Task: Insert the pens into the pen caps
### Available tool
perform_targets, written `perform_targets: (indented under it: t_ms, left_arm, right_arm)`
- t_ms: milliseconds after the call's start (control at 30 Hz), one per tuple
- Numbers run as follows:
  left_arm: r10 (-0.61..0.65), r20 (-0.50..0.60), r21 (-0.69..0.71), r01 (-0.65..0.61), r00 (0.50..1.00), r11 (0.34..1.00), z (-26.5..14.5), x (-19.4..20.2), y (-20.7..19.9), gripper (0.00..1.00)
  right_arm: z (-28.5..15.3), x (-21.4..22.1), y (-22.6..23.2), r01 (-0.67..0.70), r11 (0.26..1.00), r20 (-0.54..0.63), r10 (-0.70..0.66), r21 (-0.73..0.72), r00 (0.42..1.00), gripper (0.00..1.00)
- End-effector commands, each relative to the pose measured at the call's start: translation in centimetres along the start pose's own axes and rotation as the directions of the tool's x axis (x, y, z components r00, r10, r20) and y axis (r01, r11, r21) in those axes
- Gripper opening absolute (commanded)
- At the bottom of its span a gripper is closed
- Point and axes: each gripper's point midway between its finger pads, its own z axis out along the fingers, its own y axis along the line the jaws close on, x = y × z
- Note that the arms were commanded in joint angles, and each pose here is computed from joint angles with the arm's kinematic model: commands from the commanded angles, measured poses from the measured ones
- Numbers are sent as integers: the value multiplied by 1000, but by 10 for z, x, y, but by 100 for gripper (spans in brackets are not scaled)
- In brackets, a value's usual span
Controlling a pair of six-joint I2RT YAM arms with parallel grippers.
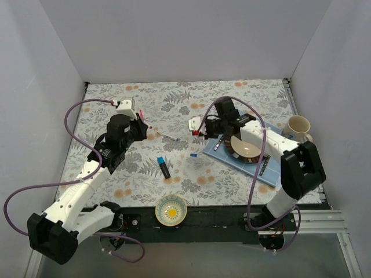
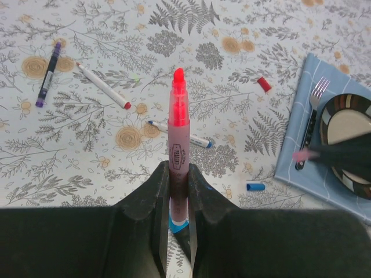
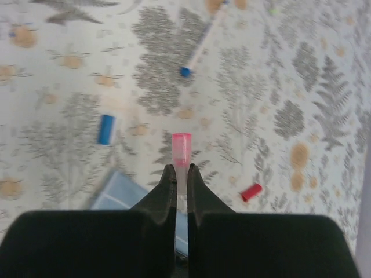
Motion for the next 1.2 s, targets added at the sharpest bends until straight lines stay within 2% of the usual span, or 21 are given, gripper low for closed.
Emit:
perform_targets:
  t_ms: [0, 33, 67, 167, 300, 433, 633, 933, 1000, 1167]
  left_arm:
    - [-14, 80, -17, 16, 997, 1000, -9, -18, 3, 0]
    - [-16, 77, -12, 17, 997, 1000, -9, -17, 2, 0]
    - [-16, 77, -7, 16, 997, 1000, -9, -17, 1, 0]
    - [-25, 74, 14, 24, 997, 1000, -10, -18, -3, 0]
    - [-25, 76, 20, 24, 997, 1000, -11, -19, -4, 0]
    - [-26, 81, 16, 25, 996, 1000, -12, -19, -3, 0]
    - [-21, 79, 6, 21, 997, 1000, -11, -18, -2, 0]
    - [-17, 71, 4, 17, 997, 1000, -9, -16, -1, 0]
    - [-19, 74, 1, 19, 997, 1000, -10, -16, 0, 0]
    - [-17, 72, -8, 17, 997, 1000, -9, -15, 1, 0]
  right_arm:
    - [-10, 9, 85, 134, 973, -68, -148, -186, 987, 1]
    - [-9, 2, 104, 152, 965, -69, -170, -213, 983, 1]
    - [-11, 17, 126, 143, 961, -121, -175, -238, 977, 1]
    - [-17, 6, 146, 193, 951, -103, -222, -241, 970, 1]
    - [-17, 21, 187, 180, 927, -129, -233, -329, 964, 1]
    - [-8, 34, 202, 183, 909, -157, -257, -374, 954, 1]
    - [4, 43, 195, 210, 908, -175, -288, -363, 941, 1]
    - [7, 58, 208, 159, 906, -210, -257, -392, 943, 23]
    - [9, 57, 206, 160, 905, -209, -257, -394, 944, 32]
    - [10, 56, 203, 145, 901, -210, -248, -409, 946, 45]
